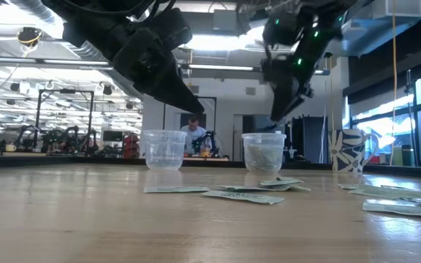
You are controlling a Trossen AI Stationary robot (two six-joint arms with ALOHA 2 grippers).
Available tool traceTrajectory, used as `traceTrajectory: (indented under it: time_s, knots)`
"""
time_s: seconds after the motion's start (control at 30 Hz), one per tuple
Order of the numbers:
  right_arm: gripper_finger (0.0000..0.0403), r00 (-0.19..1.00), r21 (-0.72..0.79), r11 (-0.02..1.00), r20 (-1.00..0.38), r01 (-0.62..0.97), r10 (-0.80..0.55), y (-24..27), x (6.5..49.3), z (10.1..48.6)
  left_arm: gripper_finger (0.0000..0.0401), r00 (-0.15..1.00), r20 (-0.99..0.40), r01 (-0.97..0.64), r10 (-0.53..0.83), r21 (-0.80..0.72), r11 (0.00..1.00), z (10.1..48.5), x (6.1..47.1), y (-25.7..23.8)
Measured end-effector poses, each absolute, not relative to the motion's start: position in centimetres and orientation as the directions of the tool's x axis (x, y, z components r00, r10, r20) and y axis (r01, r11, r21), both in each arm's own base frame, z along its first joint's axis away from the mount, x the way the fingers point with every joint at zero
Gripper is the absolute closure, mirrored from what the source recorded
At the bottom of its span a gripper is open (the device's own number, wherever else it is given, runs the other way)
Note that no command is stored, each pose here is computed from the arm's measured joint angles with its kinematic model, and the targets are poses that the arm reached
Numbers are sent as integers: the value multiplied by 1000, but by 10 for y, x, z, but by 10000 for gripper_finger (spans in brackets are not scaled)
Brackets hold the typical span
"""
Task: Pick and place Stevia / Truvia into bins
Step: Put the stevia packet into the right transparent container
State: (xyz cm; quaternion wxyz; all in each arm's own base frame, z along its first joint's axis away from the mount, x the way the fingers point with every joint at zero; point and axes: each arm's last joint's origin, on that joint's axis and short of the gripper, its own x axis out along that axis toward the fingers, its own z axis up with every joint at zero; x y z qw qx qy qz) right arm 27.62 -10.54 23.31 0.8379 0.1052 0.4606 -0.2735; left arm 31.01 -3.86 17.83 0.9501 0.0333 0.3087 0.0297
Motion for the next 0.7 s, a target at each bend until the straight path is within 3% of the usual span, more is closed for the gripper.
traceTrajectory:
  time_s: [0.17, 0.37, 0.7]
  knots:
    - [290, 529, 86, 966, -847, 243, -57, -68, 279, 241, 313, 807, -582, -41, 103, 119, 992, 178, 310, -38]
    - [307, 480, 73, 992, -877, 103, 15, -32, 286, 214, 313, 807, -582, -30, 102, 132, 991, 178, 310, -38]
    - [318, 554, 52, 998, -830, -43, 67, 1, 297, 186, 313, 802, -588, -28, 101, 132, 991, 178, 310, -38]
